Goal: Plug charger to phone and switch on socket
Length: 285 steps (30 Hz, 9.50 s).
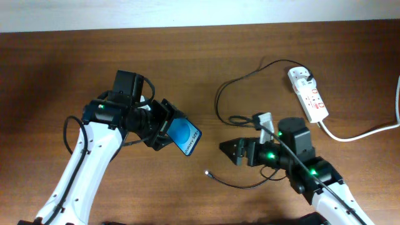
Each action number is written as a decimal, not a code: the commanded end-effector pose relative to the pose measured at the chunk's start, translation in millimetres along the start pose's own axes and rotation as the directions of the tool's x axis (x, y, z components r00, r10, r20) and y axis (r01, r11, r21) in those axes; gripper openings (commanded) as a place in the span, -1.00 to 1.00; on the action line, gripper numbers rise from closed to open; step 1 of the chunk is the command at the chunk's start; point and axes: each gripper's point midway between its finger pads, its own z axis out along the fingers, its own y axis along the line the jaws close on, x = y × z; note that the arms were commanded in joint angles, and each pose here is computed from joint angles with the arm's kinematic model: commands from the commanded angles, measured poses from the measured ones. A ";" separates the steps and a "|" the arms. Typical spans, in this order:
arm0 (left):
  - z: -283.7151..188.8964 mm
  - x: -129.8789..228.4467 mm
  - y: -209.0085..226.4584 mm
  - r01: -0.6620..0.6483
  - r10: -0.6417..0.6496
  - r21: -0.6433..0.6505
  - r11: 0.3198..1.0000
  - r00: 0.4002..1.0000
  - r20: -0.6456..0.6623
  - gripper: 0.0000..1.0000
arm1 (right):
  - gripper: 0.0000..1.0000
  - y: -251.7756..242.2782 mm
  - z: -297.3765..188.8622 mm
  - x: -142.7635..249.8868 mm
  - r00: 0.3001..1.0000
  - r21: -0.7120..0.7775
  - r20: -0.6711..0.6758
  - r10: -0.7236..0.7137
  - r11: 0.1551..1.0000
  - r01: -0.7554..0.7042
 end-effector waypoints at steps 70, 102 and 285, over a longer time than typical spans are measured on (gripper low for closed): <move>-152.5 40.0 39.1 -0.531 0.506 -0.125 0.838 0.672 0.541 0.99 | -0.91 100.5 72.6 -9.4 0.530 -0.193 -0.300 0.793 0.494 -0.848; -45.1 33.5 45.7 0.197 -0.248 0.300 0.933 0.958 0.143 0.58 | -0.91 134.5 56.4 -26.5 0.649 -0.359 -0.340 0.680 0.544 -0.758; -92.3 53.1 -32.6 -0.618 0.606 0.587 0.523 0.754 0.254 -1.00 | -0.92 173.7 -37.6 48.4 0.914 -0.448 -0.067 -0.401 0.830 0.331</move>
